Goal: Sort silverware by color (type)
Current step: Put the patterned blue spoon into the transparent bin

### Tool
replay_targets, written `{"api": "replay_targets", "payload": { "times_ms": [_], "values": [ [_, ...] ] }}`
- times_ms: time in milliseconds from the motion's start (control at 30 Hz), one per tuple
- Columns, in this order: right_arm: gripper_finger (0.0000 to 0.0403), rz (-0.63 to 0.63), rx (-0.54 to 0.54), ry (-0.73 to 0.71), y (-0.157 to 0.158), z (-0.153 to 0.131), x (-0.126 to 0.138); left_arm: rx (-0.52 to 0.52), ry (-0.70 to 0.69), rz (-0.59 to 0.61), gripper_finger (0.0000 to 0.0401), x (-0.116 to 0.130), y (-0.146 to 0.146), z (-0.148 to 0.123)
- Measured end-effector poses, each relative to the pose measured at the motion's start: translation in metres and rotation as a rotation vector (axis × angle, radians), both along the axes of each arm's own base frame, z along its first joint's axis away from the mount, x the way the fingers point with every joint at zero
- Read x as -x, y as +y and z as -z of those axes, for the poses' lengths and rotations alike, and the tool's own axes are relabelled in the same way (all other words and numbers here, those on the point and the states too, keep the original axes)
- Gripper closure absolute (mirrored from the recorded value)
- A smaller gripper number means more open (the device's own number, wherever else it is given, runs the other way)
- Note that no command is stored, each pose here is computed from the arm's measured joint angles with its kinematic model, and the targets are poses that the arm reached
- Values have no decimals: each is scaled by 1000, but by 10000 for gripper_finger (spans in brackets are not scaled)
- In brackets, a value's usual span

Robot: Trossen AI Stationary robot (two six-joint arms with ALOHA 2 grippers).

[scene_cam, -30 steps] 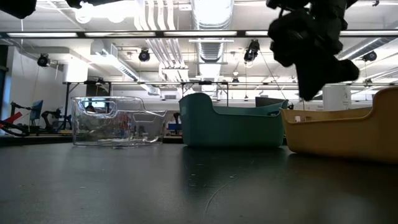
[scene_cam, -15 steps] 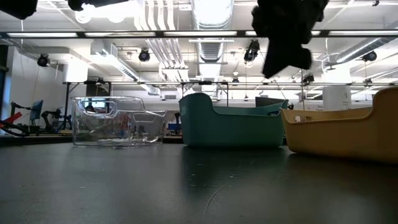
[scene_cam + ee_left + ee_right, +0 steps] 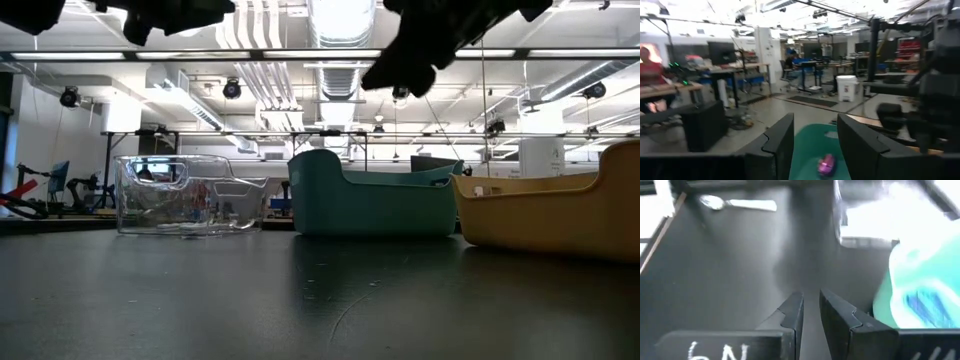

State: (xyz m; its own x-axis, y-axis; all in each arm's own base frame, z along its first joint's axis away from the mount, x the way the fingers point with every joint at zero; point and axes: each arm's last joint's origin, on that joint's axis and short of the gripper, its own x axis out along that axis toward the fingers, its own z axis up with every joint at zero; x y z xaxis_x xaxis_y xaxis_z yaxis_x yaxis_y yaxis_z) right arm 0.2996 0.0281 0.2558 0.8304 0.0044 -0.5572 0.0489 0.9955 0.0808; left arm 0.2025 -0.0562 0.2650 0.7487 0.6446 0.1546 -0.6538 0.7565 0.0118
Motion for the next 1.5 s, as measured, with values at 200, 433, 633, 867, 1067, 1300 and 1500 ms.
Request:
{"api": "replay_targets", "payload": {
  "times_ms": [200,433,633,867,1067,1300,1500],
  "values": [
    [349,-116,132,-172,9,2,-3,144,-97,67,270,-5,-11,6],
    [349,-296,208,-301,15,-2,0,253,-160,114,270,-25,-27,-4],
    [349,-338,281,-331,14,-3,4,329,-169,10,270,-47,-38,-19],
    [349,-348,344,-388,12,-1,4,388,-113,-13,270,-61,-42,-39],
    [349,-370,319,-490,3,-10,2,456,1,50,270,-67,-40,-55],
    [349,-397,205,-470,3,-4,3,647,91,43,270,-60,-38,-47],
    [349,-424,148,-459,14,11,10,856,152,22,270,-62,-41,-22]
  ]
}}
